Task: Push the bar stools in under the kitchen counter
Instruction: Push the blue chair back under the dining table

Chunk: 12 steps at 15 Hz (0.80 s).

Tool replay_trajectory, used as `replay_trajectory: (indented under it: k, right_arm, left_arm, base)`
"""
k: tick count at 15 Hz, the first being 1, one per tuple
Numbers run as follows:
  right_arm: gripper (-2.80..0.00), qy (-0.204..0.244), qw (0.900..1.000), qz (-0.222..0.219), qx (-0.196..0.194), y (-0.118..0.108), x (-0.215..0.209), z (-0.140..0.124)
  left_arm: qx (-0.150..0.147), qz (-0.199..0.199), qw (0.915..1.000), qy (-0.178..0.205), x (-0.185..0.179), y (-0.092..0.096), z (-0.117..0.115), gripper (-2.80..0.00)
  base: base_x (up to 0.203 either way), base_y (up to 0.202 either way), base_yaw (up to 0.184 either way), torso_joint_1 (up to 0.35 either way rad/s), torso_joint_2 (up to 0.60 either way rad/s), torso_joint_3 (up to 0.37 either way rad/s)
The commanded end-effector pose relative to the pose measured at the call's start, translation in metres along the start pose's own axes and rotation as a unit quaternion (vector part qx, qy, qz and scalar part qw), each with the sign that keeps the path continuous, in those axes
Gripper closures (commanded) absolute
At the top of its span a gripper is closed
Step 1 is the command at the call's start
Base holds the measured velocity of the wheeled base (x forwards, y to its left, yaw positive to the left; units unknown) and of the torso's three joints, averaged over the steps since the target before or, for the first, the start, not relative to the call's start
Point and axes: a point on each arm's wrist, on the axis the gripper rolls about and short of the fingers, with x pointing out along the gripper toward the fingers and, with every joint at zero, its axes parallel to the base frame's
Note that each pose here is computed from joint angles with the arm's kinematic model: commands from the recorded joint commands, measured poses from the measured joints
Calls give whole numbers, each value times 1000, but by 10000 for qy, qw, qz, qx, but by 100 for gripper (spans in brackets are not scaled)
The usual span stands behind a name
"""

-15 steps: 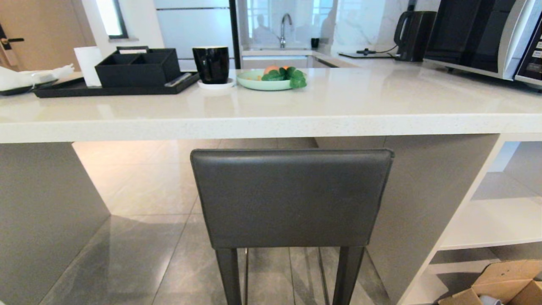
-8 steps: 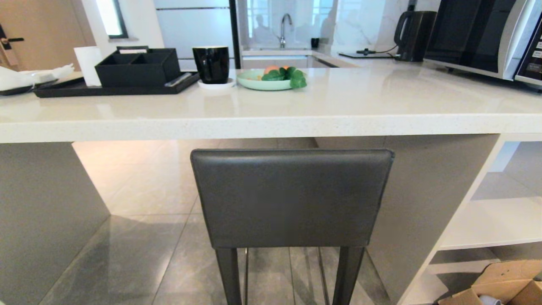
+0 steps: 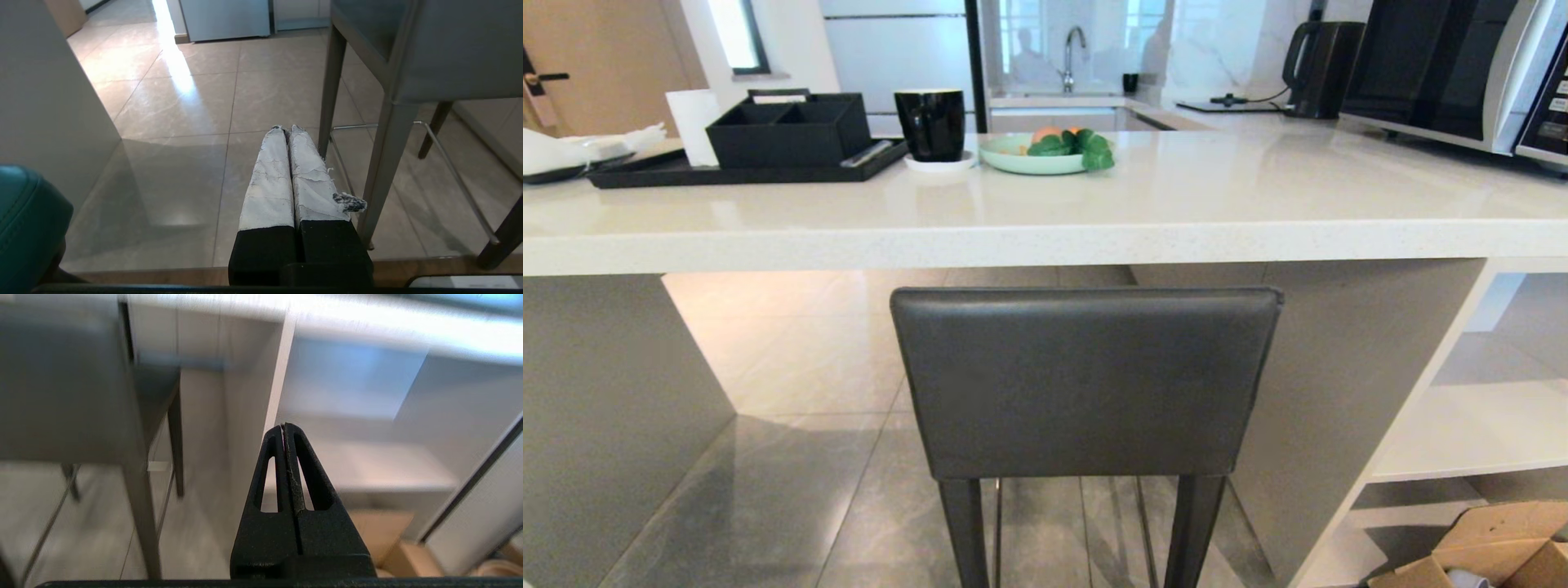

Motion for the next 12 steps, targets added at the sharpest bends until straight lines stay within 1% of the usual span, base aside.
replay_trajectory:
  k: [1,2,4,6,7,8,9,10,11,12]
  right_arm:
    - [0,22,10000,36,13,4,-17,-34]
    - [0,304,9994,94,170,7,-12,-47]
    - [0,697,9969,229,284,12,2,-70]
    - [0,690,9969,251,286,19,22,-97]
    - [0,525,9981,246,220,22,31,-111]
    - [0,153,9994,254,151,24,37,-117]
    - [0,13,9995,301,104,25,38,-119]
    - [0,105,9989,440,92,26,38,-121]
    - [0,420,9973,574,162,27,38,-127]
    - [0,519,9960,614,396,28,37,-129]
  left_arm:
    - [0,-1,10000,6,0,0,0,0]
    - [0,7,10000,7,0,0,0,0]
    - [-8,7,10000,7,0,0,0,0]
    - [0,-8,10000,6,0,0,0,0]
    - [0,-8,10000,6,0,0,0,0]
    - [-8,-14,10000,5,0,0,0,0]
    - [8,-20,10000,5,0,0,0,0]
    - [0,-9,10000,6,0,0,0,0]
    - [-8,-1,10000,6,0,0,0,0]
    - [-8,30,10000,9,0,0,0,0]
  base:
    - [0,0,0,0,0,0]
    - [0,0,0,0,0,0]
    - [0,0,0,0,0,0]
    - [0,0,0,0,0,0]
    - [0,0,0,0,0,0]
    - [0,0,0,0,0,0]
    - [0,0,0,0,0,0]
    - [0,0,0,0,0,0]
    - [0,0,0,0,0,0]
    - [0,0,0,0,0,0]
